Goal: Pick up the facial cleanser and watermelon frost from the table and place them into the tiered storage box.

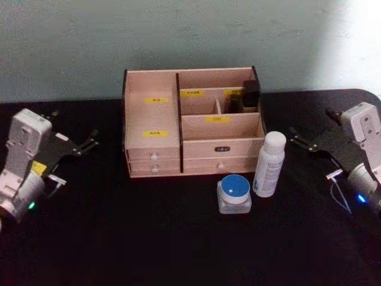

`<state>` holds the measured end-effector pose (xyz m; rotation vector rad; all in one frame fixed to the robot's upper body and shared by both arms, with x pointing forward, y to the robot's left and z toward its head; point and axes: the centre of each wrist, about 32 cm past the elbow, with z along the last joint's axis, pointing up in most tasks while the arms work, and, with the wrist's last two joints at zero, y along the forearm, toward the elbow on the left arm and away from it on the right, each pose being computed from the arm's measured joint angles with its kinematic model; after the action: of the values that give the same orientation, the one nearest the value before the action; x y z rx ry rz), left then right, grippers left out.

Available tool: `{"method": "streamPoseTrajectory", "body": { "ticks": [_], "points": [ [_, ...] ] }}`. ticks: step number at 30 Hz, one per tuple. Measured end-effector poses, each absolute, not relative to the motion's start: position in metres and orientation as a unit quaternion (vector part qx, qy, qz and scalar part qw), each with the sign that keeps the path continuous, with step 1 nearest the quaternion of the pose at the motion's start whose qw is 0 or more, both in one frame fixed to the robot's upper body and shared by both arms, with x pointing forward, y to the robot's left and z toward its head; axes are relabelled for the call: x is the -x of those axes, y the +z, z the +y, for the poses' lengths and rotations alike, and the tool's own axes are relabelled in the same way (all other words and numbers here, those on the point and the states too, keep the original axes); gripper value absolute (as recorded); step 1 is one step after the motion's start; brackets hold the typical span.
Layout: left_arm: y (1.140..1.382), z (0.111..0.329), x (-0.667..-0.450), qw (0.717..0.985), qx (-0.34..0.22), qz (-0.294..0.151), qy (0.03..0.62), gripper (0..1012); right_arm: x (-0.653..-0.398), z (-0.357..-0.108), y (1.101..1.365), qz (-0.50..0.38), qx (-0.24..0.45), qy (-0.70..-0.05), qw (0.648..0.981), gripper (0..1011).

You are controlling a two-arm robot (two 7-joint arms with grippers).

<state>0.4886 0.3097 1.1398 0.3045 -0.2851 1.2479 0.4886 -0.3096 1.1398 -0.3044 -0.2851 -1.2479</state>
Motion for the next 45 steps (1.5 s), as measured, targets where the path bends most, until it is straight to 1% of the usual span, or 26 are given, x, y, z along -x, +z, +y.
{"method": "streamPoseTrajectory", "body": {
  "ticks": [26, 34, 45],
  "points": [
    [1.14, 0.31, -0.489, 0.791, -0.141, -0.132, 0.58, 1001, -0.486, -0.312, 1.142, -0.132, 0.139, -0.576, 0.795, 1002],
    [1.14, 0.31, -0.489, 0.791, -0.141, -0.132, 0.58, 1001, -0.47, -0.318, 1.142, -0.111, 0.135, -0.574, 0.8, 1002],
    [1.14, 0.31, -0.489, 0.791, -0.141, -0.132, 0.58, 1001, -0.438, -0.328, 1.148, -0.076, 0.138, -0.561, 0.813, 1002]
  ]
}}
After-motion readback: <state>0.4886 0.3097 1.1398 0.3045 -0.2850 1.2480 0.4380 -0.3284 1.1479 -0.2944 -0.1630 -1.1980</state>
